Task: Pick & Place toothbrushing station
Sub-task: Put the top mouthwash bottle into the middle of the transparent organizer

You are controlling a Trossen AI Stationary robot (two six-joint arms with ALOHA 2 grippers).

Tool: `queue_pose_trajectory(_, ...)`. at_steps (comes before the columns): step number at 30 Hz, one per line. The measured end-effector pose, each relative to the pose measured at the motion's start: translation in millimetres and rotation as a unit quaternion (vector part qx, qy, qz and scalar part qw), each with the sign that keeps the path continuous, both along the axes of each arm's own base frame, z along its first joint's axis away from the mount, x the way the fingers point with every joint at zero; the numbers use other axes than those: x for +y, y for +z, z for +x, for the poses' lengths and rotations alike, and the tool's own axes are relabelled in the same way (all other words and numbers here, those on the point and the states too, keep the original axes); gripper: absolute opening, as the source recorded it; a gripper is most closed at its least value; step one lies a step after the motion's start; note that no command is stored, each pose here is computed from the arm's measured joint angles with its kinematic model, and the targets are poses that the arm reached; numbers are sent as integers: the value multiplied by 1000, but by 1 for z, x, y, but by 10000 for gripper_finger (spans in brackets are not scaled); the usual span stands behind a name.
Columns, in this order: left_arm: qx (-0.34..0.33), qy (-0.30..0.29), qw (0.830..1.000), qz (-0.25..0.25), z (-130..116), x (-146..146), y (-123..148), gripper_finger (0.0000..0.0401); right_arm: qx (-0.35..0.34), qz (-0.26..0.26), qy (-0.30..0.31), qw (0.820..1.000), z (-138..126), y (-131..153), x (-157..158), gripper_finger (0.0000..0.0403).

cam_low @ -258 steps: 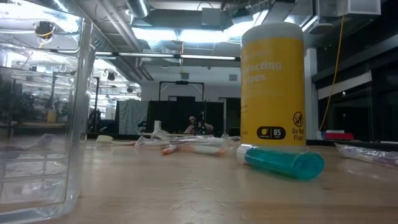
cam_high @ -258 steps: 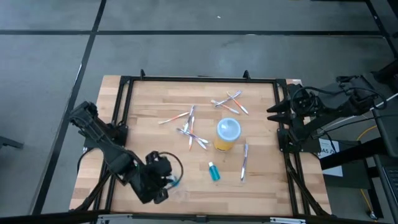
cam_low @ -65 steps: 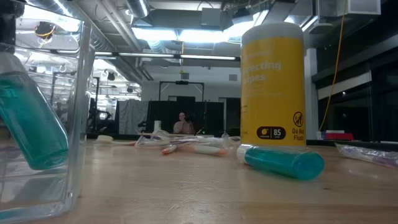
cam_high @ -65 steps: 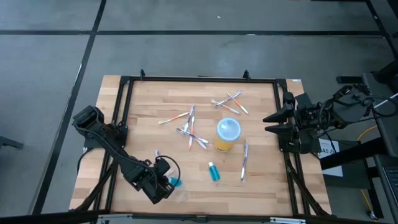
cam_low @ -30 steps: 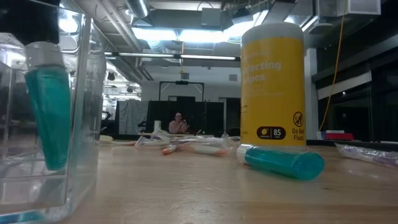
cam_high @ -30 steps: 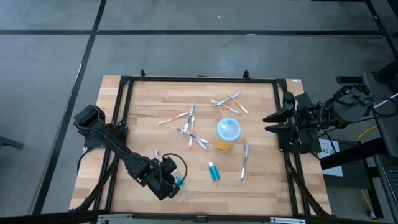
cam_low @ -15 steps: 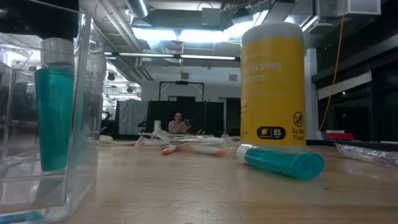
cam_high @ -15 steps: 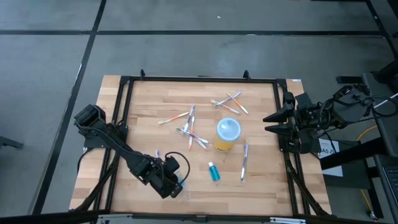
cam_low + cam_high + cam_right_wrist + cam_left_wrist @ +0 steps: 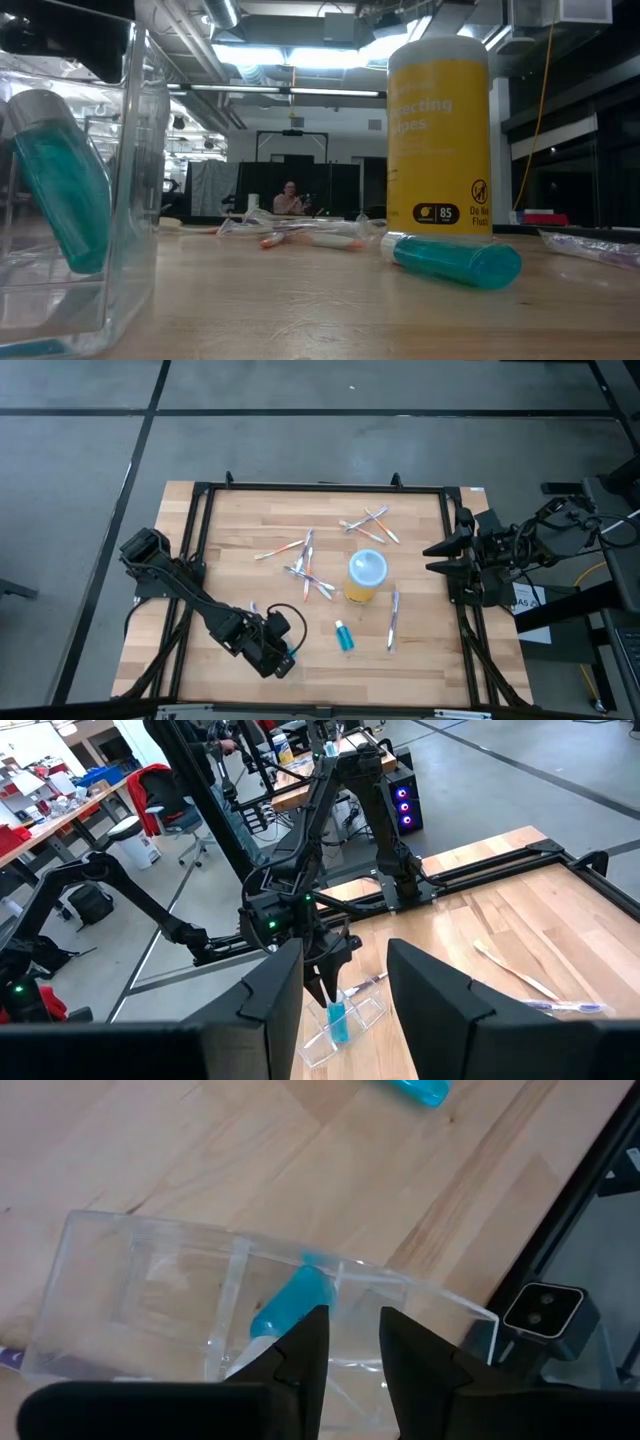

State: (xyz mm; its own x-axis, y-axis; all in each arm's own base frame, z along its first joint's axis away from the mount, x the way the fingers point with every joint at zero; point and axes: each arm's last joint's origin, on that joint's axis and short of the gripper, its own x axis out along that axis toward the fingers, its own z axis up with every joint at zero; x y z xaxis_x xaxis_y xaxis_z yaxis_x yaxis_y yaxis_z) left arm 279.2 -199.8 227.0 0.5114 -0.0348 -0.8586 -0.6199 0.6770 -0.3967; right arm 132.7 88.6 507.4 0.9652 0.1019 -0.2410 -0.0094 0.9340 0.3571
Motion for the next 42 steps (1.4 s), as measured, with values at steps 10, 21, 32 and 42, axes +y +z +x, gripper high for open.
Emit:
queue_pose_trajectory(10, 60, -84, 995, 13, -8, 2, -3, 108, -1, -10, 4, 1000, 0, 0, 0, 151)
queue_pose_trajectory(21, 58, -233, 962, 134, -16, 13, 19, 178, 1, -10, 10, 1000, 2, -1, 2, 151)
queue_pose_trajectory(32, 44, -378, 908, 177, -21, 3, 23, 184, 1, -10, 8, 1000, 2, -1, 2, 151)
queue_pose_trajectory(42, 39, -429, 880, 199, -18, 4, 20, 173, 1, -11, 6, 1000, 2, -1, 2, 151)
